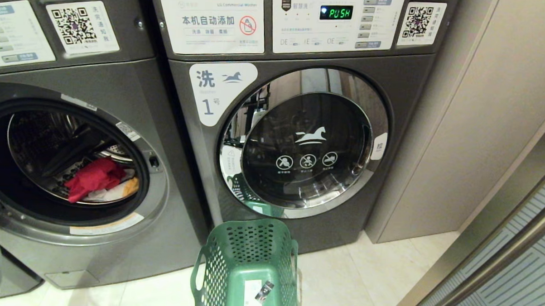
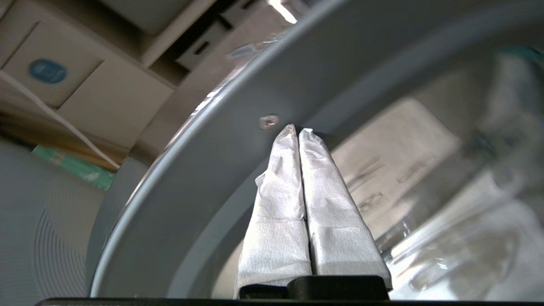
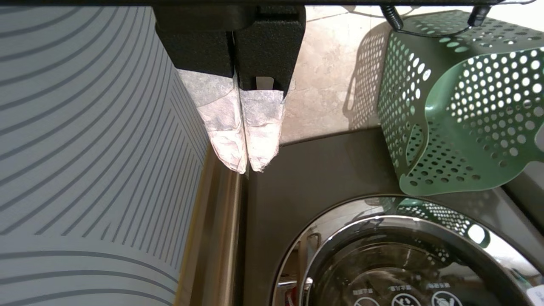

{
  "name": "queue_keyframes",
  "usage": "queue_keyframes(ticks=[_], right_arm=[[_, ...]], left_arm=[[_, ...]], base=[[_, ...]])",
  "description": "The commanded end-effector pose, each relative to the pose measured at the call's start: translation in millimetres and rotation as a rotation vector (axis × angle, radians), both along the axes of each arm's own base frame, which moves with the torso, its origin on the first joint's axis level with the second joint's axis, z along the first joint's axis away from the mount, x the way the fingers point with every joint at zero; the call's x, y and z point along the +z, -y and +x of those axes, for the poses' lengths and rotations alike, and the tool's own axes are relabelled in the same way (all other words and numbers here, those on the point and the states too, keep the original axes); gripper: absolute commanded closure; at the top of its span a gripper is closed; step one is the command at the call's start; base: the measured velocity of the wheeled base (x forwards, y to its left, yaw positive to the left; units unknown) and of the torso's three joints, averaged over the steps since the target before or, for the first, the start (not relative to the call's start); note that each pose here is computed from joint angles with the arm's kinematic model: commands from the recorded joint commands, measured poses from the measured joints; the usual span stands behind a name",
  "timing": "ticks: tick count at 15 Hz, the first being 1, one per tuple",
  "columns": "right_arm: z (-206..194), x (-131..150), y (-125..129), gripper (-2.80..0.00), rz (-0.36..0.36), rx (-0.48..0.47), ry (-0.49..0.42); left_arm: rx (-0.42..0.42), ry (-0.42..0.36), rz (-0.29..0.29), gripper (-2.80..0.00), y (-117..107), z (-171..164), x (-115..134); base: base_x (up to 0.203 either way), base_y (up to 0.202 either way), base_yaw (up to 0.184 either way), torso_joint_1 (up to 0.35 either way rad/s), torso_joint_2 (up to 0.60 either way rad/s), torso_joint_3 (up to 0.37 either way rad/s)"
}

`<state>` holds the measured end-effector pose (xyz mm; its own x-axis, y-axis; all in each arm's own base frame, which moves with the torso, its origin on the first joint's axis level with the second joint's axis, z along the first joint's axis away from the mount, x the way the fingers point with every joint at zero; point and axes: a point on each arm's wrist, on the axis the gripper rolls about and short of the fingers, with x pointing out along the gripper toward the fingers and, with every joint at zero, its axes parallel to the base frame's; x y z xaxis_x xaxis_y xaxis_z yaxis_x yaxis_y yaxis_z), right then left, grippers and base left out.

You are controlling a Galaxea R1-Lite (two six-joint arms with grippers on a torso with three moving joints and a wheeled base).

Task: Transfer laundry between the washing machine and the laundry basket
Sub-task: Open the lid of the washing machine

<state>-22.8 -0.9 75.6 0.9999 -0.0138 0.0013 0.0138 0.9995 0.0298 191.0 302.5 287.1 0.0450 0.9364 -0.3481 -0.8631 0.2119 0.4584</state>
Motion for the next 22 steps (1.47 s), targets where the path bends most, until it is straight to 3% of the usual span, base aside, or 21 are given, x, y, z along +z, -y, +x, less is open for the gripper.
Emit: queue_keyframes(ticks=[1, 5, 10, 13, 16, 17, 22], right_arm=[[0.1, 0.1, 0.0, 0.00, 0.000, 0.000, -0.001], [0.1, 0.1, 0.0, 0.00, -0.001, 0.000, -0.001], [0.1, 0.1, 0.0, 0.00, -0.001, 0.000, -0.001], [0.1, 0.1, 0.0, 0.00, -0.001, 0.000, -0.001], [0.1, 0.1, 0.0, 0.00, -0.001, 0.000, -0.001], [0.1, 0.1, 0.0, 0.00, -0.001, 0.000, -0.001], [0.1, 0.1, 0.0, 0.00, 0.000, 0.000, -0.001]], left_arm=[[0.062, -0.009, -0.003, 0.00, -36.2, -1.8, -19.7], [0.246, 0.061, 0.143, 0.00, -114.8, -41.4, -36.9], [0.229, 0.075, 0.127, 0.00, -84.0, -44.4, -29.8], [0.147, 0.128, 0.108, 0.00, -78.4, -30.2, -32.4], [-0.102, 0.226, 0.024, 0.00, -80.4, -18.8, -42.0], [-0.149, 0.238, -0.004, 0.00, -83.3, -15.8, -48.5], [-0.164, 0.246, -0.006, 0.00, -86.3, -13.3, -51.8]], base=[[0.000, 0.000, 0.000, 0.000, 0.00, 0.000], [0.000, 0.000, 0.000, 0.000, 0.00, 0.000], [0.000, 0.000, 0.000, 0.000, 0.00, 0.000], [0.000, 0.000, 0.000, 0.000, 0.00, 0.000], [0.000, 0.000, 0.000, 0.000, 0.00, 0.000], [0.000, 0.000, 0.000, 0.000, 0.00, 0.000], [0.000, 0.000, 0.000, 0.000, 0.00, 0.000]])
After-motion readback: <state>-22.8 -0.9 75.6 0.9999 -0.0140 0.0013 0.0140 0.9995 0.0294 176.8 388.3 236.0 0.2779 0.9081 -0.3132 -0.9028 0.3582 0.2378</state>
